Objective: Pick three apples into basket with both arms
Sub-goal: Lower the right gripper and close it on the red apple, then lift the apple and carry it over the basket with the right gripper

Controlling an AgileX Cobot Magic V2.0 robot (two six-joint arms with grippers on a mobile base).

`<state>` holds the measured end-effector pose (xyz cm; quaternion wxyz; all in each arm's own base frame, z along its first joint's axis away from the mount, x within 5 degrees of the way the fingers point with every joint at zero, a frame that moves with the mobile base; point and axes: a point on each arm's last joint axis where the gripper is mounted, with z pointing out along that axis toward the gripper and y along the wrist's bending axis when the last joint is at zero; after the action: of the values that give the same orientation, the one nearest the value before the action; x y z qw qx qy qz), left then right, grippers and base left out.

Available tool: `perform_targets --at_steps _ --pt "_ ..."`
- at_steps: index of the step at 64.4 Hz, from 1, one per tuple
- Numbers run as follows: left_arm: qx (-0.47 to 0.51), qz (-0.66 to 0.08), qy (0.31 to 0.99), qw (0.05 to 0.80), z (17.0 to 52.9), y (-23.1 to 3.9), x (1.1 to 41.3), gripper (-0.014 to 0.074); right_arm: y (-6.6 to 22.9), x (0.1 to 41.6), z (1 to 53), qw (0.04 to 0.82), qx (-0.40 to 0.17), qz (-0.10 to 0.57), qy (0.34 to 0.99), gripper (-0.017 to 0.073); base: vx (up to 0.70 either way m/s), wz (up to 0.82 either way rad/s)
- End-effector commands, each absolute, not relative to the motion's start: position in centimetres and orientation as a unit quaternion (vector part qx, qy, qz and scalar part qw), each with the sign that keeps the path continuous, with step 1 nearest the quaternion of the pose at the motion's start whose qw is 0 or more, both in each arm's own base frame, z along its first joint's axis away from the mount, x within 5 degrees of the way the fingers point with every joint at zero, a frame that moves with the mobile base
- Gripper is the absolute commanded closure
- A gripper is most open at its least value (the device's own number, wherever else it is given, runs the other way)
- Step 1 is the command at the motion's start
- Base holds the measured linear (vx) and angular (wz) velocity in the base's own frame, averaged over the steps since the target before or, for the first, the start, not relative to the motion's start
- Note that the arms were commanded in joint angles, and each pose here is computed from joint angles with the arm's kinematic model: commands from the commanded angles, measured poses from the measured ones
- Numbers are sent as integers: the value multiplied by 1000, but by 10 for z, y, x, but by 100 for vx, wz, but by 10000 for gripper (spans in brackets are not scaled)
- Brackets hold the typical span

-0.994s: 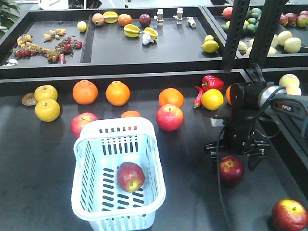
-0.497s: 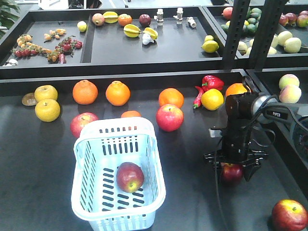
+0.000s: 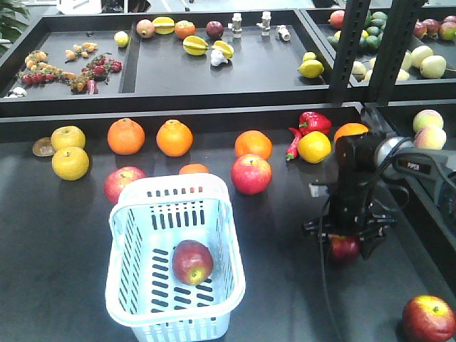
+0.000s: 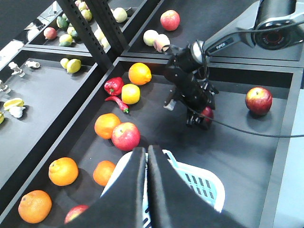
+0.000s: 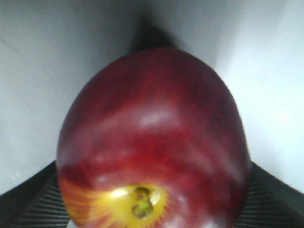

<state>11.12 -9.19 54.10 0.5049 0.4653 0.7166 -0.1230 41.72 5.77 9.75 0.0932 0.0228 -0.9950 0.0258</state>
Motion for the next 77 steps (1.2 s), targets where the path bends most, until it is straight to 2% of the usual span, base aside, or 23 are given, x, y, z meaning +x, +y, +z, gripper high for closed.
perform_targets --at_steps 1,15,27,38,50,65,77 --pt "455 -136 697 538 552 -92 107 600 55 428 155 15 34 24 -999 167 0 0" --pt "455 -136 697 538 552 -92 107 600 61 444 229 -95 32 -4 -995 167 0 0" --pt "455 -136 697 538 552 -92 107 600 82 446 303 -195 62 -116 -972 167 0 0" --pt "455 -136 697 538 552 -92 107 600 127 436 343 -237 133 -238 -932 167 0 0" --pt "455 -136 697 538 552 -92 107 600 192 415 340 -196 226 -341 -891 167 0 0" --pt "455 -136 696 538 552 -92 107 600 246 393 327 -171 296 -350 -872 135 0 0" --pt "455 -136 697 538 552 -92 107 600 257 395 319 -191 308 -323 -874 -28 0 0"
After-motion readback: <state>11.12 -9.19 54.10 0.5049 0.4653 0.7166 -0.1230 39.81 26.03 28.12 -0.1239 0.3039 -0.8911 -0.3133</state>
